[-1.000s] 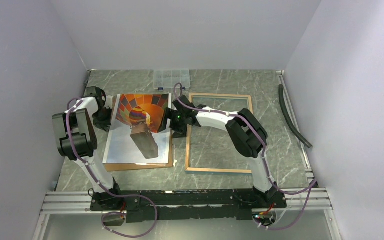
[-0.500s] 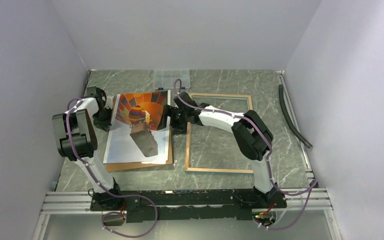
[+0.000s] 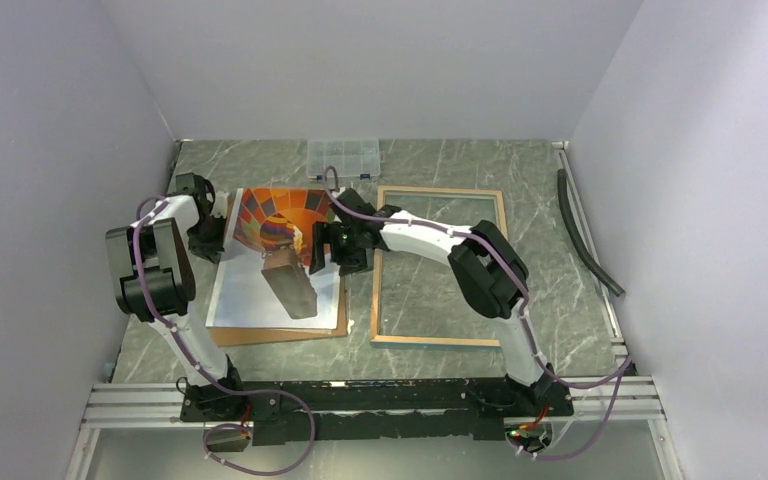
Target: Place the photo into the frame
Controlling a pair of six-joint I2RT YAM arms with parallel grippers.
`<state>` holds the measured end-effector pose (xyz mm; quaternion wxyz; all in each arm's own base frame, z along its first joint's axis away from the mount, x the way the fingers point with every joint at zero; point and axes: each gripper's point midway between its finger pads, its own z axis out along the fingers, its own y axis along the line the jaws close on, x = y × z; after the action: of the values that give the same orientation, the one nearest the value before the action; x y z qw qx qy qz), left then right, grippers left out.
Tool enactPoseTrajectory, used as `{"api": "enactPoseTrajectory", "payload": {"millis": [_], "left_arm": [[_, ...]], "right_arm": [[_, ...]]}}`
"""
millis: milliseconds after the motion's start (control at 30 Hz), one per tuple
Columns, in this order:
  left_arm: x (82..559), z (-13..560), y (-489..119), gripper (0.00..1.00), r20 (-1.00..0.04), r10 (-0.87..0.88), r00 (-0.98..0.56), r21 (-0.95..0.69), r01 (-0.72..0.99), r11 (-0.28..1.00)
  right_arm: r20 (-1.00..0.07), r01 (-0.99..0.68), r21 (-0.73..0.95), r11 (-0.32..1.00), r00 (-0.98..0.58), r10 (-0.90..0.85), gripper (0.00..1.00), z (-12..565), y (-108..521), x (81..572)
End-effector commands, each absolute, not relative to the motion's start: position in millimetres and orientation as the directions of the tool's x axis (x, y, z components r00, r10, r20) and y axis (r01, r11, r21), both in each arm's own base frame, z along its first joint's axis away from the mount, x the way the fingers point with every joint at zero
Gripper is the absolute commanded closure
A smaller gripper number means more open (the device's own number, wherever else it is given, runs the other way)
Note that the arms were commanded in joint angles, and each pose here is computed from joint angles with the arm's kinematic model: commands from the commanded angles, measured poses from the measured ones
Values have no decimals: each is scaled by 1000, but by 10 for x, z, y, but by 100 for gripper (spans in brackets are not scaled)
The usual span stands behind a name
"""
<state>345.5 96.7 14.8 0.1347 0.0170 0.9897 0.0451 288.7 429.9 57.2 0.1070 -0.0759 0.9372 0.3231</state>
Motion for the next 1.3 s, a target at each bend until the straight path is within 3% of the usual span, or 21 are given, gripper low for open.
{"api": "enactPoseTrajectory", "payload": {"millis": [0, 267, 467, 633, 933, 1267], "left_arm": [[3125, -172, 542, 87, -130, 31, -991, -73, 41, 997], [3148, -148, 541, 87, -134, 27, -991, -74, 38, 997], [3273, 110, 668, 88, -178, -22, -984, -108, -2, 994], [3392, 328, 802, 87, -231, -34, -972, -99, -11, 995], [3340, 110, 794, 87, -195, -50, -980, -102, -31, 994], [3332, -70, 692, 88, -165, -52, -985, -116, -33, 993]], "right_arm": [[-397, -369, 520, 770, -903, -164, 18, 798, 4527, 2928], [-446, -406, 428, 808, -872, -202, 18, 754, 4509, 2978], [-516, -343, 352, 871, -847, -125, 12, 833, 4180, 3393], [-489, -269, 373, 888, -870, -58, 11, 675, 4022, 3580], [-460, -216, 389, 896, -888, -14, 10, 483, 3973, 3681], [-374, -182, 533, 827, -927, 38, 10, 407, 4246, 3592]]}}
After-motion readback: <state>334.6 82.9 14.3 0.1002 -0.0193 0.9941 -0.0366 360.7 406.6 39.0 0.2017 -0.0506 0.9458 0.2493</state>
